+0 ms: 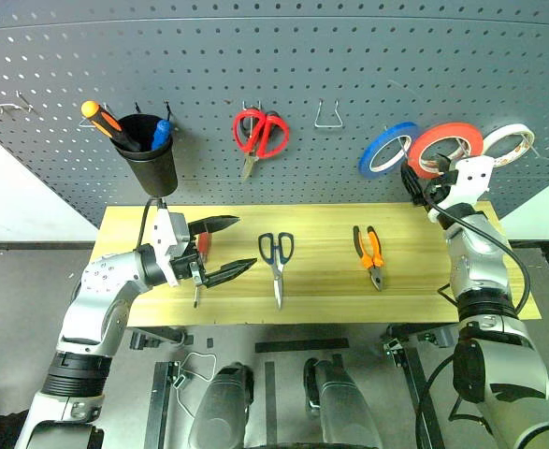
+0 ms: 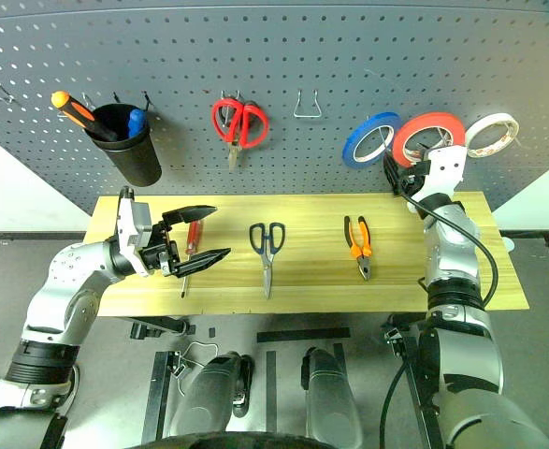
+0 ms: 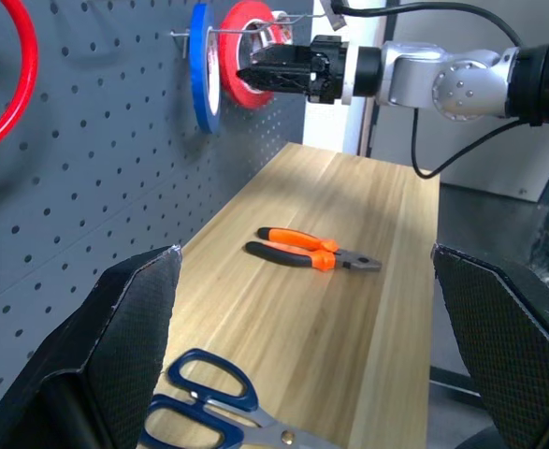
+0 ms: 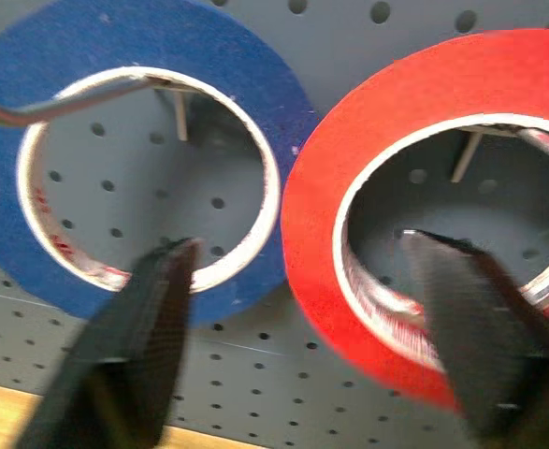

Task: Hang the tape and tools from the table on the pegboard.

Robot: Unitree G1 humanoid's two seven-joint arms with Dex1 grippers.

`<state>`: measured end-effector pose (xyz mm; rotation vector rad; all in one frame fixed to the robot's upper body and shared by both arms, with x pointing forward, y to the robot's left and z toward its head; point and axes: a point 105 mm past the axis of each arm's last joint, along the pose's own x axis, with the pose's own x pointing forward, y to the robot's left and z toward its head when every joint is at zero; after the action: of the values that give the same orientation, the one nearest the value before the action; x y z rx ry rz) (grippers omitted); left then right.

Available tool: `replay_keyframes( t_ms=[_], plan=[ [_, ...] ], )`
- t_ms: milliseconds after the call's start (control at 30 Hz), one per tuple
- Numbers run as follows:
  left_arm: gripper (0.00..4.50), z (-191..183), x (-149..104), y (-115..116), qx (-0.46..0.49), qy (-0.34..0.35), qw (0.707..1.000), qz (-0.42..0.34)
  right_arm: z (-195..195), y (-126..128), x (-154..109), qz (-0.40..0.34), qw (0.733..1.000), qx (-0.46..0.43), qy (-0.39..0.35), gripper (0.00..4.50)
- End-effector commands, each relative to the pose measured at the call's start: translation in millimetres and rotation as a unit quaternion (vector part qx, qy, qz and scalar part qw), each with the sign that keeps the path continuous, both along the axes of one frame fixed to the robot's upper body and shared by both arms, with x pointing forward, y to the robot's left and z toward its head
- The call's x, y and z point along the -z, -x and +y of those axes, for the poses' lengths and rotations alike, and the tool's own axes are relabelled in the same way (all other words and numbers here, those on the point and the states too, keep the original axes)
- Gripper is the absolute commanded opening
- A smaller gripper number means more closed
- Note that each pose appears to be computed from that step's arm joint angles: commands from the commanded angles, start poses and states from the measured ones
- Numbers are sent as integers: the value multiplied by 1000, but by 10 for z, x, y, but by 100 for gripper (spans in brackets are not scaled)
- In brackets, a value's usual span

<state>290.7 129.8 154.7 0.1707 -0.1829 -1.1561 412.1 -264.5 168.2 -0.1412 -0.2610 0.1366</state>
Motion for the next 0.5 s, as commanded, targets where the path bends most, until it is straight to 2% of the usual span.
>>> replay_keyframes(
  t_ms=[33,100,367,500],
  plan=[
    [450,2,-95,56,2,-1,1000,-24,-2,94,-22,0,1000,3,27,406],
    [450,8,-104,70,0,1,1000,-25,30,185,29,10,1000,-2,30,406],
    [450,80,-53,115,-21,2,1000,-18,310,810,248,66,996,-54,27,406],
    [450,141,37,95,-48,0,999,8,544,1013,220,79,996,-44,21,406]
  ],
)
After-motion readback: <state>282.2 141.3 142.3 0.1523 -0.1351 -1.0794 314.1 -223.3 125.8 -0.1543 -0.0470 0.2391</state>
